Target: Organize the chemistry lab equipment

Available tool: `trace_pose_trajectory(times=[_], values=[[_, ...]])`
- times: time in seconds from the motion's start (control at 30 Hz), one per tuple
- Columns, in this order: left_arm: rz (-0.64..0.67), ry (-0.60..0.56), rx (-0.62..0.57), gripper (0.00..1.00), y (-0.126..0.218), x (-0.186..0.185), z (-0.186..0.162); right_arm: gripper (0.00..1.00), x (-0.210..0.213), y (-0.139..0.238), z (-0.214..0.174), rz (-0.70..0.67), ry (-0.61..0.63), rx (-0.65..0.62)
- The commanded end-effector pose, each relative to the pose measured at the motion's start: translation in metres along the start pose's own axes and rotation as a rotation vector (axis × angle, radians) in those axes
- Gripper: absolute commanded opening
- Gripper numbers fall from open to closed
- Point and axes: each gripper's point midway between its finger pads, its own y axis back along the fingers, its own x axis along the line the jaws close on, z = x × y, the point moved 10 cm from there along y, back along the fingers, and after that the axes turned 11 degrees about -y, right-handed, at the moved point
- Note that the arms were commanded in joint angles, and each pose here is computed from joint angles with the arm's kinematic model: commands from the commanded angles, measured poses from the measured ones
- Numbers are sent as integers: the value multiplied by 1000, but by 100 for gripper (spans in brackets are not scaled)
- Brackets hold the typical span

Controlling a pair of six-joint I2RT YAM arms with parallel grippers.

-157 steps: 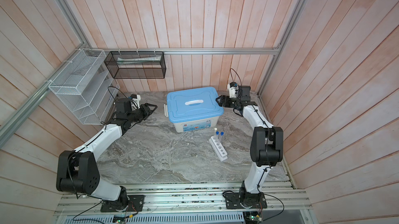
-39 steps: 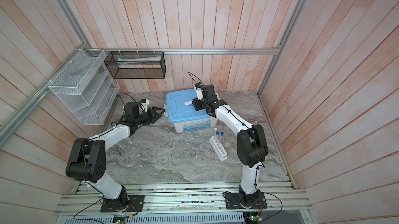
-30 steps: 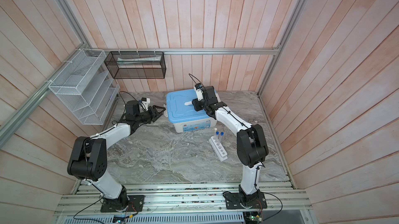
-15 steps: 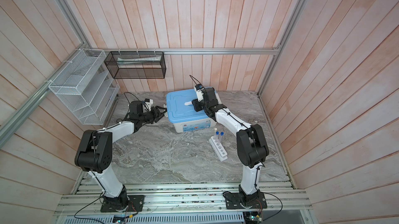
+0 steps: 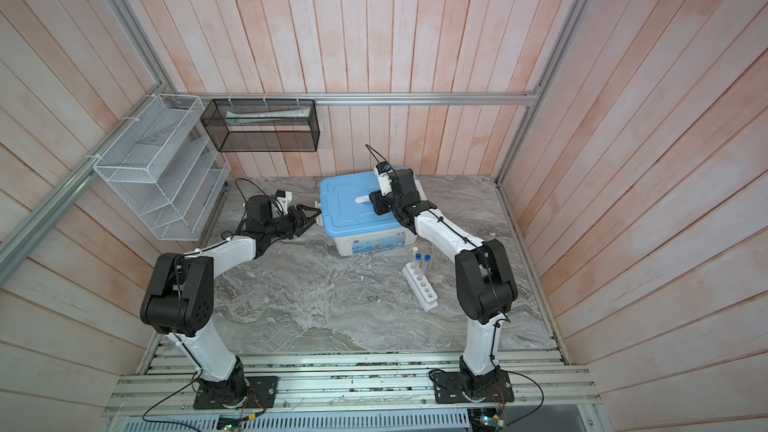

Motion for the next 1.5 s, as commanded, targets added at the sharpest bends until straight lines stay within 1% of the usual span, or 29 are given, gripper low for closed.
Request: trace_pose_trajectory(times=[0.0,0.2,0.43,0.6,0.83,1.0,1.1,1.27,1.47], values=[[-80,-61,-22,58,7,-13,3,49,-10,-20,-63,-18,-54,280],[-112,-69,-46,58,8,-22,9,49,-10,-21,-65,-18,-54,288],[-143,-61,-26,58,-9,-20,12,49,-7,-24,-66,-11,-54,293],[-136,-64,-15,58,-17,-15,12,49,-6,-24,-67,-10,-48,295],[-168,-85,-12,58,-22,-24,17,49,-6,-29,-69,-1,-55,300],[-175,-100,-16,52,-20,-30,20,49,-6,-31,-74,5,-62,307],[-168,-104,-17,50,-19,-31,21,49,-6,-31,-78,10,-67,311],[-149,-114,-10,49,-20,-32,19,49,-7,-33,-87,6,-73,320],[-78,-163,-8,49,-20,-41,24,49,-8,-33,-96,14,-88,328]])
